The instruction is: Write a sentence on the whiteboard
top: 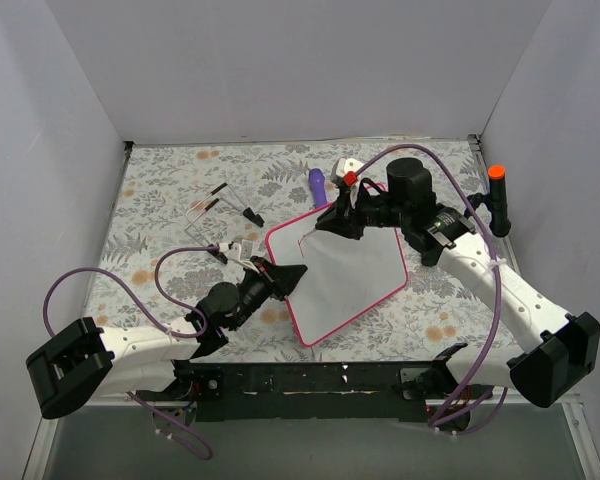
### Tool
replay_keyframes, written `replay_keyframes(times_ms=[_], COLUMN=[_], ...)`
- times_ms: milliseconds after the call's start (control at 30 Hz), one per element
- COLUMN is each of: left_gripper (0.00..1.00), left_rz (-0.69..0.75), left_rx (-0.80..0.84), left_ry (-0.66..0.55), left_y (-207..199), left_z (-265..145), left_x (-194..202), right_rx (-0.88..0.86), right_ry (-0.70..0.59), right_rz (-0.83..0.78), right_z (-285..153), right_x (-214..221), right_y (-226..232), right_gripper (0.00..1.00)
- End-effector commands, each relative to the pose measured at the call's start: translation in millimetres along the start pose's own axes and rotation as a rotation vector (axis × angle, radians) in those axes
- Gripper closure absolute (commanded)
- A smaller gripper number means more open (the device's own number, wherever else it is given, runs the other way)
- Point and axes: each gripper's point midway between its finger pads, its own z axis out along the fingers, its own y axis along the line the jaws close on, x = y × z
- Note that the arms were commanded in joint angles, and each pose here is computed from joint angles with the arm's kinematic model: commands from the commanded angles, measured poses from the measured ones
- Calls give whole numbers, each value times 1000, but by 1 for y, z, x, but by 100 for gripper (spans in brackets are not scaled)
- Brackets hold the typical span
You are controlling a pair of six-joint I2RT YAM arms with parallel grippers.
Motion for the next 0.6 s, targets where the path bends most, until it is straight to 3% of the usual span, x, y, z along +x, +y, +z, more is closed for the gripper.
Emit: replay_keyframes(times_ms=[0, 567], left_gripper=[100, 100], left_rz=[-56, -54], left_rx=[158, 164], left_ry=[-135, -138], left_y=[-46, -48], left_z=[-1, 0], left_x=[-41, -42], right_rx=[35, -54], right_ry=[0, 24], right_rz=[-43, -19], right_z=[-8, -13], right_x=[2, 22], right_y=[-3, 22], right_gripper=[99, 99])
